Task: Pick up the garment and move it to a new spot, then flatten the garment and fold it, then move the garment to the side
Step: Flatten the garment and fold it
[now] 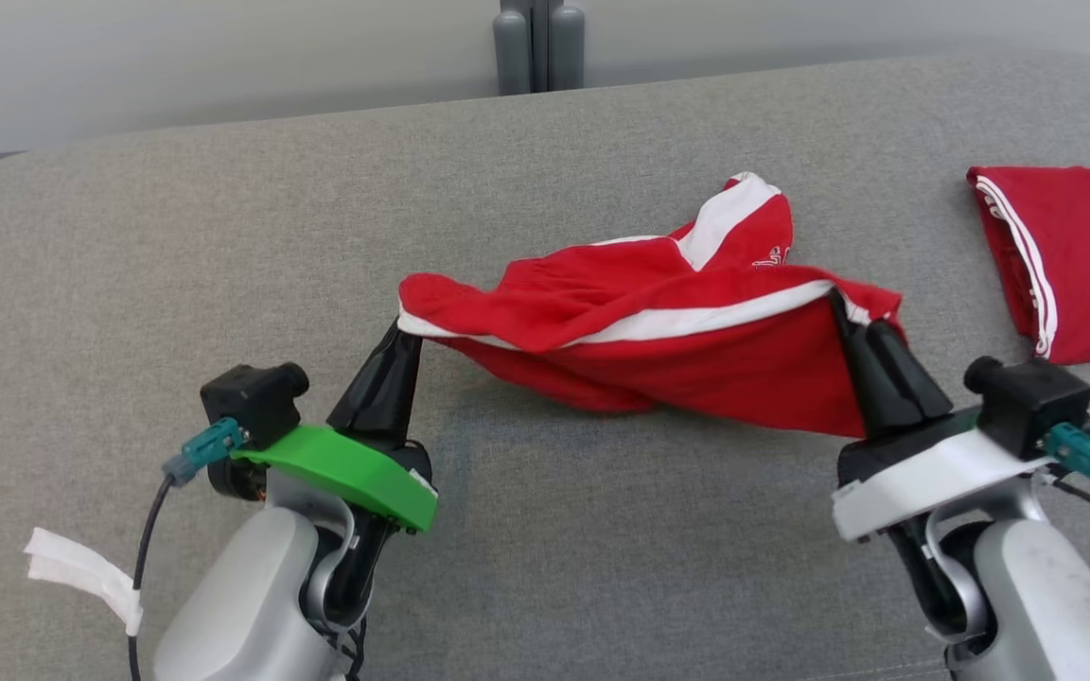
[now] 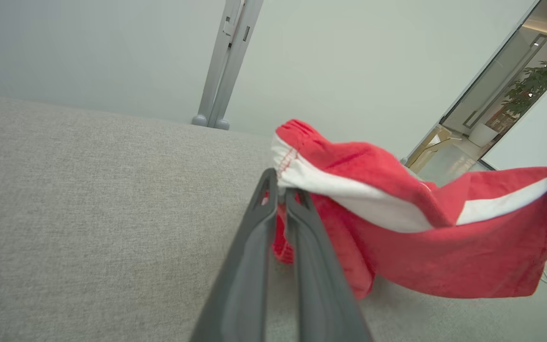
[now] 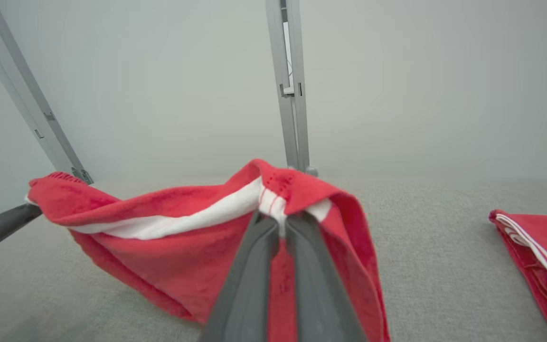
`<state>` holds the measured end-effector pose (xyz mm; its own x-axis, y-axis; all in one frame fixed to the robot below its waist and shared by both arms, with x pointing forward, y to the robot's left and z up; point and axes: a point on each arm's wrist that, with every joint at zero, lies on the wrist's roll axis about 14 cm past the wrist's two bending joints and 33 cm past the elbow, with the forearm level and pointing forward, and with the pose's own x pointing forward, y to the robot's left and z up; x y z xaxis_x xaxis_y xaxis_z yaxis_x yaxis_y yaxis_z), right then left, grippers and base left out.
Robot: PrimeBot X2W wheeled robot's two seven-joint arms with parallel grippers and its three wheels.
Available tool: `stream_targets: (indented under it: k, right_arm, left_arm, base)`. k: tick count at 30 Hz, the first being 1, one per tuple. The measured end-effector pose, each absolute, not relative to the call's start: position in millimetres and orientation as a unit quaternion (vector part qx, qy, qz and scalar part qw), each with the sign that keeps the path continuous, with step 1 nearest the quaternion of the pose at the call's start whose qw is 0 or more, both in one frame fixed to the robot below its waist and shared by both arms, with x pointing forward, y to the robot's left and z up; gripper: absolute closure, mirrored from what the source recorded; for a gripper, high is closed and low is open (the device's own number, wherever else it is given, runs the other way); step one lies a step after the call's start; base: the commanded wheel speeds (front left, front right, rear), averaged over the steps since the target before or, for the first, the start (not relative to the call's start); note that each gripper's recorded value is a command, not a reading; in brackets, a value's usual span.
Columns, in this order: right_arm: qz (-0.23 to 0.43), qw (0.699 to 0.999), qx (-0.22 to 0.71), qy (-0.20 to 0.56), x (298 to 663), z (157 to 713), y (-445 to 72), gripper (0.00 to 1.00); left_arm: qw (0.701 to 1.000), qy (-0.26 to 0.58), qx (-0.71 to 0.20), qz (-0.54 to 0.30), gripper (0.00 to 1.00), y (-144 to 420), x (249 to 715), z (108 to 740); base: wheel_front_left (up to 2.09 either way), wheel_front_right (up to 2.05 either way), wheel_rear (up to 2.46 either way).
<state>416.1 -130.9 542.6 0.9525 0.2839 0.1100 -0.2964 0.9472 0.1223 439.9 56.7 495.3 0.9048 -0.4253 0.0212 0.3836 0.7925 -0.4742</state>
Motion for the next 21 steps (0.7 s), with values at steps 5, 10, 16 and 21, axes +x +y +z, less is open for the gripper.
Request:
stream_targets:
  k: [5,10,16,21]
  right_arm:
    - [0.154,0.985,0.052,-0.057,430,567,-137,1.00]
    - [0.176,0.979,0.083,-0.057,459,583,-128,1.00]
    - [0.203,0.974,0.083,-0.051,529,600,-109,1.00]
    - [0.176,0.970,0.055,-0.160,593,662,-120,1.00]
  left_arm:
    - [0.937,0.030,-0.256,-0.235,1.00,51,454,521]
    - [0.938,0.026,-0.261,-0.225,1.00,53,484,536]
    - [0.943,0.007,-0.250,-0.218,1.00,55,551,565]
    - [0.945,-0.083,-0.244,-0.203,1.00,65,614,620]
  base:
    - [0.00,0.00,0.00]
    - [0.00,0.00,0.00]
    - [0.00,0.00,0.00]
    - [0.00,0.00,0.00]
